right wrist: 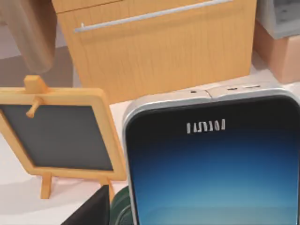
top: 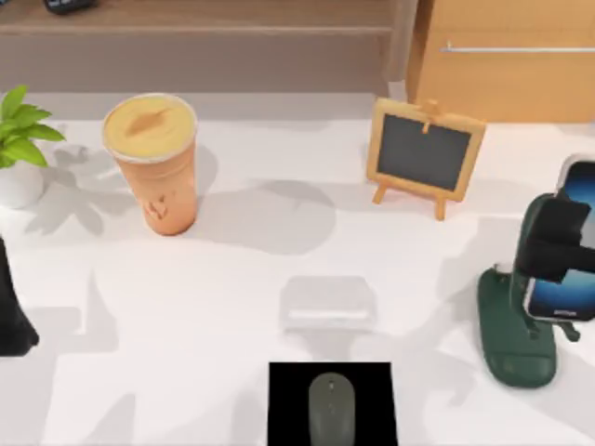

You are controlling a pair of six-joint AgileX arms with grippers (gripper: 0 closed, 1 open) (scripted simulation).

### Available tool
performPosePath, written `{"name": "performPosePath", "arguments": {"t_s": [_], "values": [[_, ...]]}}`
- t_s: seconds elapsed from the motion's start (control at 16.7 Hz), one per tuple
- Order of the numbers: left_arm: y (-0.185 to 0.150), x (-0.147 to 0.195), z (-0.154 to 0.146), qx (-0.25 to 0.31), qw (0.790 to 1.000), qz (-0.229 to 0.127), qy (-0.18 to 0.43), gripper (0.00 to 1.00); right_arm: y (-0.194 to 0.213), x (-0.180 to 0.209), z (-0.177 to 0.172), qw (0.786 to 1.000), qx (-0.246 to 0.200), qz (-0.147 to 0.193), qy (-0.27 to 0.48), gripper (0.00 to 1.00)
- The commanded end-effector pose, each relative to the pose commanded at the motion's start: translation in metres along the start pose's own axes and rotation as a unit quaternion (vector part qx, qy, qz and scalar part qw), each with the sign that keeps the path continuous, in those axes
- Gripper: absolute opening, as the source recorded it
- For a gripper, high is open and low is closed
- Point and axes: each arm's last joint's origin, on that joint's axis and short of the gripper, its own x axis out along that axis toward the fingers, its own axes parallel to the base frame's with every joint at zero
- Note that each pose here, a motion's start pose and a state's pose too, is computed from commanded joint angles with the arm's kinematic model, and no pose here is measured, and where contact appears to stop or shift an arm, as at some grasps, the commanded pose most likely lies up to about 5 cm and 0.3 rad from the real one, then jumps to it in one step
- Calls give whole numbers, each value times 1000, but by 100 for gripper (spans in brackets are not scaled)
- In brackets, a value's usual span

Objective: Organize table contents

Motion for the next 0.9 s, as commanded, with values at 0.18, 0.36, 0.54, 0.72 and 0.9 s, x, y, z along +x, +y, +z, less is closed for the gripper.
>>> {"name": "performPosePath", "arguments": {"t_s": [0.18, 0.36, 0.54, 0.72, 0.9], "values": [[0, 0, 0, 0, 1000, 0, 0, 100, 3, -8, -15, 997, -60, 20, 37, 100], [0, 0, 0, 0, 1000, 0, 0, 100, 4, -11, -20, 995, -83, 27, 50, 100], [0, 0, 0, 0, 1000, 0, 0, 100, 4, -11, -19, 995, -79, 26, 48, 100], [0, 0, 0, 0, 1000, 0, 0, 100, -1, -10, -16, 996, -67, 33, 42, 100], [0, 0, 0, 0, 1000, 0, 0, 100, -18, -8, -12, 997, -41, 52, 26, 100]]}}
